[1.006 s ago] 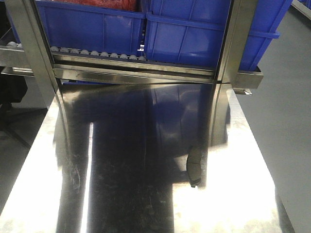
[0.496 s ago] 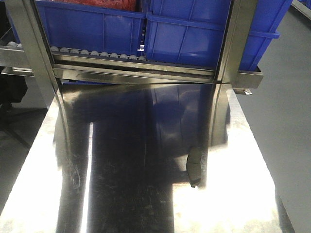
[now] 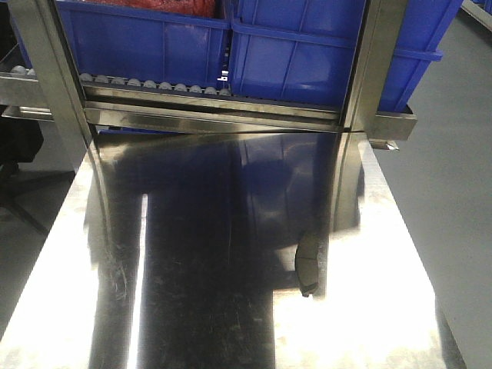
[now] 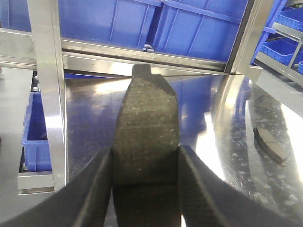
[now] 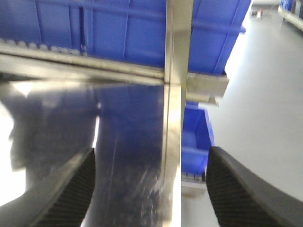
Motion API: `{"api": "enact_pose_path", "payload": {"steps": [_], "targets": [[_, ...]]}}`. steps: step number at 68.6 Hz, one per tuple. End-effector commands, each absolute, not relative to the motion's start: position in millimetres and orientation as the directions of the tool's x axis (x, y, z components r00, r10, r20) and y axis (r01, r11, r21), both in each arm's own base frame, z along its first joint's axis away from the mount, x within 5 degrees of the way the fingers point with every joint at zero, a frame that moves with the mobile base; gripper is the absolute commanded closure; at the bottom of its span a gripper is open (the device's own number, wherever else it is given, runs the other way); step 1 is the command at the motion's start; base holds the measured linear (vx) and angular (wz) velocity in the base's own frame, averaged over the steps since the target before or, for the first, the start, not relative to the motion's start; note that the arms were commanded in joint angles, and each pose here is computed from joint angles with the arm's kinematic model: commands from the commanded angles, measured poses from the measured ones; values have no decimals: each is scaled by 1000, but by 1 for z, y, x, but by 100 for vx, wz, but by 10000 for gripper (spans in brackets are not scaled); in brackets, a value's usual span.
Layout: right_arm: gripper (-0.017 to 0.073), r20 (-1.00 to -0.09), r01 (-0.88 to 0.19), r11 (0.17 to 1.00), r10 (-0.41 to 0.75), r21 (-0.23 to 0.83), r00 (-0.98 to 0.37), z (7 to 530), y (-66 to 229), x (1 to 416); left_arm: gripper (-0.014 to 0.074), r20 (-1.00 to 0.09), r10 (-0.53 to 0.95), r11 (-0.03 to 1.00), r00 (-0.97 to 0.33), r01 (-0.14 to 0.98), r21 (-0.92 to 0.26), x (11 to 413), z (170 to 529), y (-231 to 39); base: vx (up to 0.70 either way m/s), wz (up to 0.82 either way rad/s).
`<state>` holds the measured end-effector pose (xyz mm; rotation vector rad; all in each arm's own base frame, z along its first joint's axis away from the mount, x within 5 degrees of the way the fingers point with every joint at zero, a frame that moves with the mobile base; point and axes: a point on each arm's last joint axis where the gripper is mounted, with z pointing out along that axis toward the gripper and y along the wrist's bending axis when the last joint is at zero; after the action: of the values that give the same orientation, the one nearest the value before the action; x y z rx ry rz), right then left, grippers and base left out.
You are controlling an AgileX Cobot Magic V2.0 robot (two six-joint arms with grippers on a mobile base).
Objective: Move and align brake pads A on conveyor
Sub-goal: 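Lower the right gripper toward the brake pad nearest it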
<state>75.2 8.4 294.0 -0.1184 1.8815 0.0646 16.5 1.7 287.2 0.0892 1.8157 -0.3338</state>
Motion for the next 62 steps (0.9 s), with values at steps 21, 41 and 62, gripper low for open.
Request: {"api": "enact_pose_path", "payload": {"steps": [21, 41, 62], "targets": [[73, -700, -109, 994, -70, 12, -711, 299, 17, 156, 600, -975, -139, 947, -175, 265, -182, 17, 303, 1, 0, 0], [73, -474, -41, 998, -17, 41, -880, 277, 24, 222, 600, -975, -139, 947, -175, 265, -182, 17, 303, 1, 0, 0], [73, -255, -82, 995, -63, 65, -965, 241, 64, 274, 600, -975, -138, 947, -174, 264, -182, 17, 303, 1, 0, 0]]}}
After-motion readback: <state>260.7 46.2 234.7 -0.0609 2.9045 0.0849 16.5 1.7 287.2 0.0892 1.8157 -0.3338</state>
